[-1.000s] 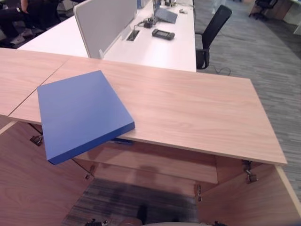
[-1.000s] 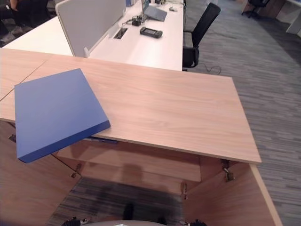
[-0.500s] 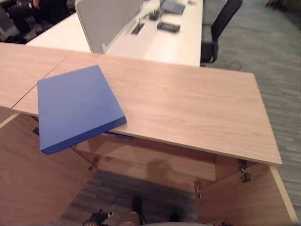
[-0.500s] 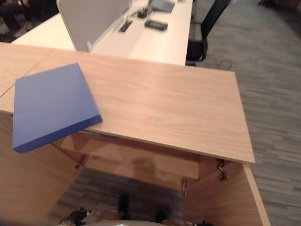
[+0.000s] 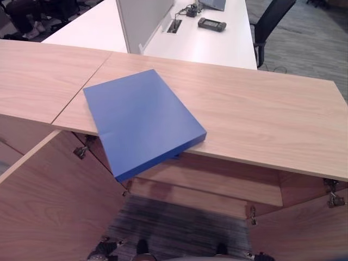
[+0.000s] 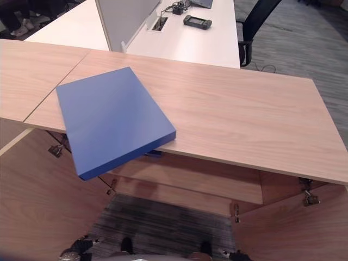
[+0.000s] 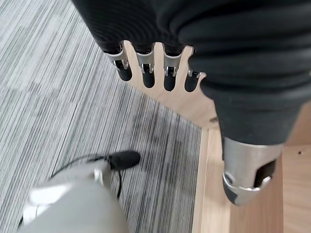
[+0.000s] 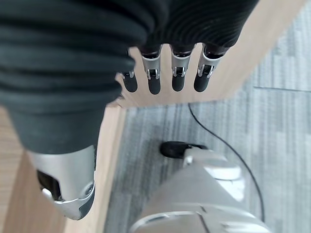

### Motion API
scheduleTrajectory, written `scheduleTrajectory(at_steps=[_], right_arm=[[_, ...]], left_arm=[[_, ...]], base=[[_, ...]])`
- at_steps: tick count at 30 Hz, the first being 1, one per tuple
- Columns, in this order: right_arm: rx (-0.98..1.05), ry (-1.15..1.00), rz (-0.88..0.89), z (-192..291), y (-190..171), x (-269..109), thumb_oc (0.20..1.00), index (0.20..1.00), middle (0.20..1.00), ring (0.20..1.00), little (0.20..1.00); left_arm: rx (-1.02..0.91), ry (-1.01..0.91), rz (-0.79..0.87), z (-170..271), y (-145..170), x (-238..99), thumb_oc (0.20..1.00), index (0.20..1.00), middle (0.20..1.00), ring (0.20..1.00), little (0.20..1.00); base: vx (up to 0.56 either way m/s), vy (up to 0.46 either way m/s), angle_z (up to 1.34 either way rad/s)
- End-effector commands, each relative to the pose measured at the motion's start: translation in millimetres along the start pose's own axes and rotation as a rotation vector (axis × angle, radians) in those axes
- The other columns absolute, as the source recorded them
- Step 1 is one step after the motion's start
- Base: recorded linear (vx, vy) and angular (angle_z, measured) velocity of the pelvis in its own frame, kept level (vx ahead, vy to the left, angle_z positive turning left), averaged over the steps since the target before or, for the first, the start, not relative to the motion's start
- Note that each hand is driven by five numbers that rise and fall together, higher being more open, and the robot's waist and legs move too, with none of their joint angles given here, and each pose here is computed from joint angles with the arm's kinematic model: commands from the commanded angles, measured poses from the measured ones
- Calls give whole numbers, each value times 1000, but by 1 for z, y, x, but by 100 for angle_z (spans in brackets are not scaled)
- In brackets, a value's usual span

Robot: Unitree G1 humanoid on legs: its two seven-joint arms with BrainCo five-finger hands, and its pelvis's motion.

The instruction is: Put the empty folder in the office cabinet

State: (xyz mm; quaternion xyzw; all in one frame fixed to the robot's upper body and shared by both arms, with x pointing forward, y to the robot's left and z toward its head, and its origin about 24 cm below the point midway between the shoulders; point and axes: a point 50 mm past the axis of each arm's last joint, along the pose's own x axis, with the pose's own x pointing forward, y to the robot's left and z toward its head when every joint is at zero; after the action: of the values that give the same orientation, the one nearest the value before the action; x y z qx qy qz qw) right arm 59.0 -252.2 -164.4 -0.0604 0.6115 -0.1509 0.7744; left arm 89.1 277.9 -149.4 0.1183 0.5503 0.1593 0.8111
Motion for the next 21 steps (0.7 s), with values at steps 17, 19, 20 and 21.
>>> scheduleTrajectory(at_steps=[17,19,20,21], right_arm=[[-5,-176,12,61,0,0,1000,1000,1000,1000,1000],[-16,-169,21,57,2,0,1000,1000,1000,1000,1000],[-35,-155,22,54,2,1,1000,1000,1000,1000,1000],[-54,-143,19,50,2,1,1000,1000,1000,1000,1000]], left_arm=[[111,-97,-105,27,-24,1,1000,1000,1000,1000,1000],[107,-90,-112,25,-24,0,1000,1000,1000,1000,1000],[78,-94,-108,27,-24,1,1000,1000,1000,1000,1000],[46,-98,-105,28,-24,0,1000,1000,1000,1000,1000]], base=[[-72,174,-18],[14,-25,-42],[47,-35,-2],[131,-43,33]])
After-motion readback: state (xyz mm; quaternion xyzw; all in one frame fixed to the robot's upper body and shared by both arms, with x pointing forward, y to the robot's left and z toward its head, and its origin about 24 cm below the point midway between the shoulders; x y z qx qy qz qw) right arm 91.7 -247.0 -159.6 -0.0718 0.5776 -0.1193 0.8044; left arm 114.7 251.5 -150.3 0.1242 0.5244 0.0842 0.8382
